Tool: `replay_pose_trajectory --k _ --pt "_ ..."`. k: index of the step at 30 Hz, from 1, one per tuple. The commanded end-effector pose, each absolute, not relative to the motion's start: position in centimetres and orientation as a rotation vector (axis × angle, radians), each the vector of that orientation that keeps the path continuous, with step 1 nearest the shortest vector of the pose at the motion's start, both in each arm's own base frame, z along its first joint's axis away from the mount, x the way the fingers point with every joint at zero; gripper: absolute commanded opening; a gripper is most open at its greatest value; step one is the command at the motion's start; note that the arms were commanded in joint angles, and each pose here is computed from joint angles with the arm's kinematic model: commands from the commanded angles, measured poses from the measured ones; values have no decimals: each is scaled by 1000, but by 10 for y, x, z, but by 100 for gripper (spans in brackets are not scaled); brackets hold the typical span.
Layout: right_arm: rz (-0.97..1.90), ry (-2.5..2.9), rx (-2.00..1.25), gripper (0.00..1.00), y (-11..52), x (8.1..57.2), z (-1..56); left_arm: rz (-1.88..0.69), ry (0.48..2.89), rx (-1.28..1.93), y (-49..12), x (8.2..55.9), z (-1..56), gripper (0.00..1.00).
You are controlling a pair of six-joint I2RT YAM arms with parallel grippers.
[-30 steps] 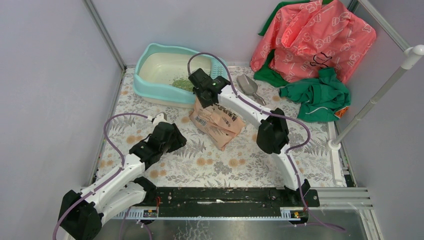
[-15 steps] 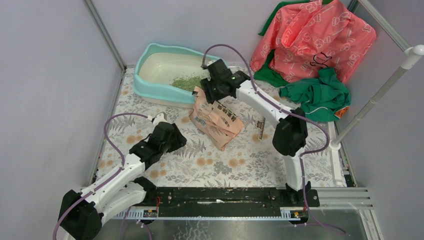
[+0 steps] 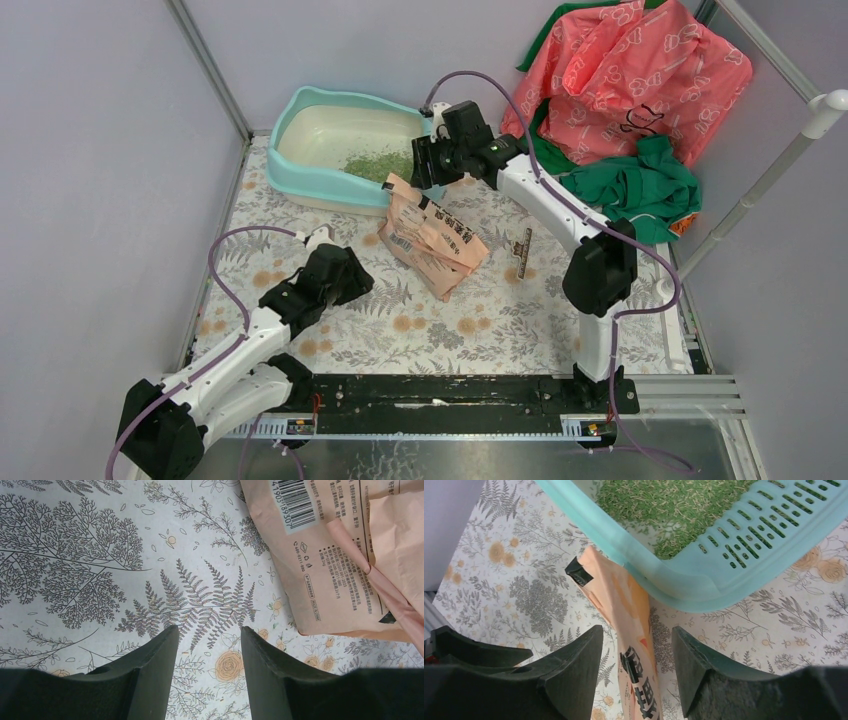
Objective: Fill the litter box with clean litter
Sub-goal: Adjust the cat litter bag at the center of the board.
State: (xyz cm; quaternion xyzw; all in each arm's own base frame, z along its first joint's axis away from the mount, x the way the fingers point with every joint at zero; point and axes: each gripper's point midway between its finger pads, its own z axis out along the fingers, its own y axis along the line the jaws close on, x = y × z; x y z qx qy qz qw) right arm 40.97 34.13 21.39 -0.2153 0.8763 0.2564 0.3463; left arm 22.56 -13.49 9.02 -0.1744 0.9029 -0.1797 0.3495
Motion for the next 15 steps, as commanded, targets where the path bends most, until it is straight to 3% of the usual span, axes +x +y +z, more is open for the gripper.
replay_pose_trajectory --k 1,11,15 --pt "793 2191 -619 59 361 408 232 -491 2299 -456 -136 233 100 57" --pt "817 2177 -652 51 374 419 217 -486 2299 -457 -135 233 100 57" --pt "842 2167 -653 41 381 424 216 -478 2299 -455 -135 233 101 57"
